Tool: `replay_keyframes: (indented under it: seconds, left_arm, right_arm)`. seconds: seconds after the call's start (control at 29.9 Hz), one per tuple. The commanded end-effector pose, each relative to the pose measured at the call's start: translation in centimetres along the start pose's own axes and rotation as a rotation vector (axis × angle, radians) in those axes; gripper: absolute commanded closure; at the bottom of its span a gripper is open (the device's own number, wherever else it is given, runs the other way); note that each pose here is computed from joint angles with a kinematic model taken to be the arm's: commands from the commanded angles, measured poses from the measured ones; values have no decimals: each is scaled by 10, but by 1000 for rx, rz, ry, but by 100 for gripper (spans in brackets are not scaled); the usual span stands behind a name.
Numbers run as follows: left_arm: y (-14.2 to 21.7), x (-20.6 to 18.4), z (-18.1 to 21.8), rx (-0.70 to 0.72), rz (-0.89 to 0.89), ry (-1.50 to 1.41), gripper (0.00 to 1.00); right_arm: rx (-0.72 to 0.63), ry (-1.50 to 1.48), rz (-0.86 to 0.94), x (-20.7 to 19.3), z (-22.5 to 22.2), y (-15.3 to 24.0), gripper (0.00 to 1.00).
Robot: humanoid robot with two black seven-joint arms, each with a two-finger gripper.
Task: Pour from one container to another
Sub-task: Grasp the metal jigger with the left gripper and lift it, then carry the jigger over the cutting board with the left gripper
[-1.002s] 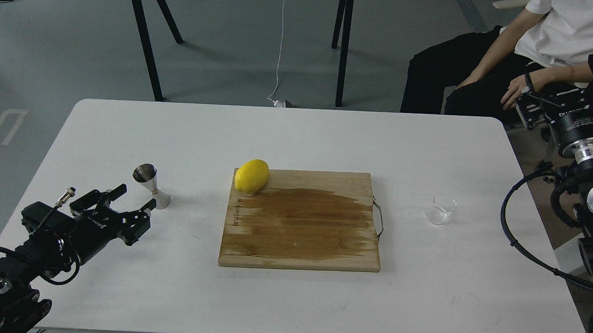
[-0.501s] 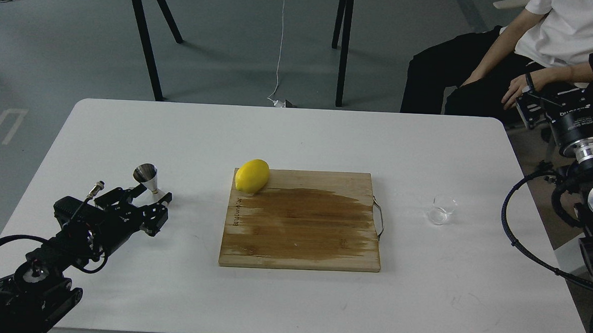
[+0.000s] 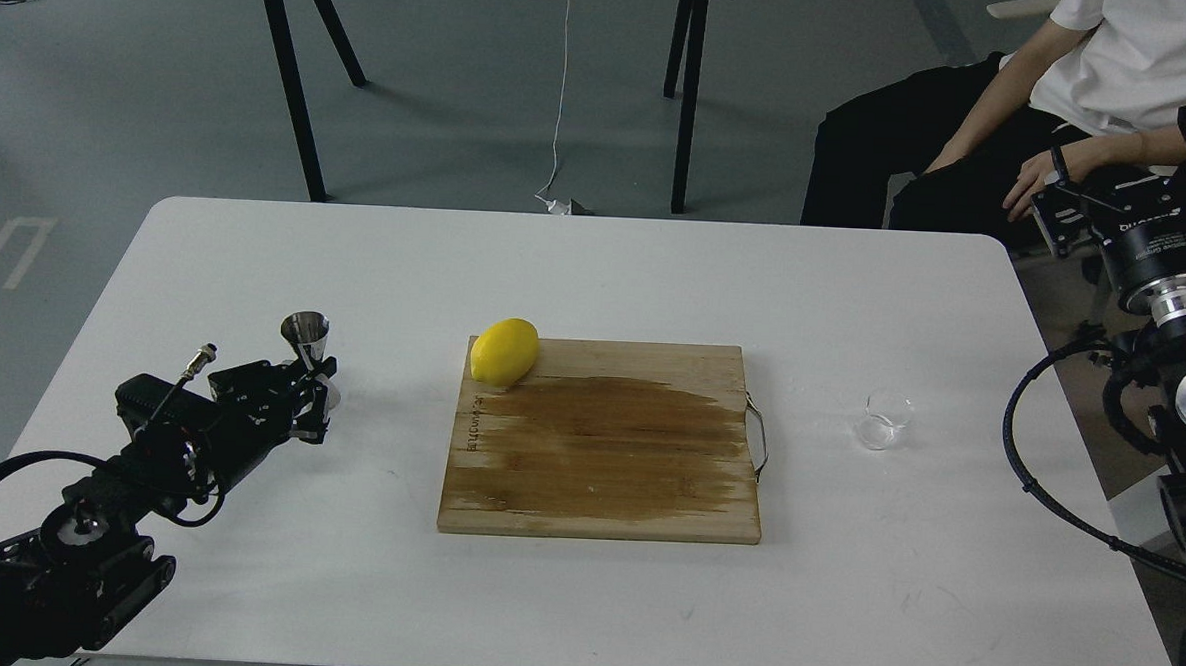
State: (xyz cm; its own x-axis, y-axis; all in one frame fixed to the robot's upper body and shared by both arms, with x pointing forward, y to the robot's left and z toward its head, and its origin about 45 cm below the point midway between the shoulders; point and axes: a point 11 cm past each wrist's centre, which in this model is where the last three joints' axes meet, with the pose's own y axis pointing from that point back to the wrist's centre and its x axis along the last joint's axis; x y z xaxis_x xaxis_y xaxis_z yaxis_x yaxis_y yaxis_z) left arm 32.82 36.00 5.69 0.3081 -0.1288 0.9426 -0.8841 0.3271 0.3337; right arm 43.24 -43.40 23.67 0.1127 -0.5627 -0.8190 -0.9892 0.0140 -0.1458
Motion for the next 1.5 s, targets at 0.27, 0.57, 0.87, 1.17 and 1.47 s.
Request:
replay_keyframes:
  seconds: [0.27,0.57,0.87,1.17,1.47]
  left_arm:
    - [-34,85,20,-117,193,-54,90]
    - [-72,153,125,-369,353,-4,92]
    - [-87,116,192,-470,231,-4,92]
    - [-95,79,237,-514,122,4,91]
    - [-103,65,236,-494,47,-57,88]
  right_arm:
    - [3,2,2,1,-2,1,0]
    - [7,11,5,2,-6,1,0]
    - [20,34,23,9,-19,7,0]
    - [23,33,34,13,-19,11,0]
    - [25,34,41,16,-20,12,0]
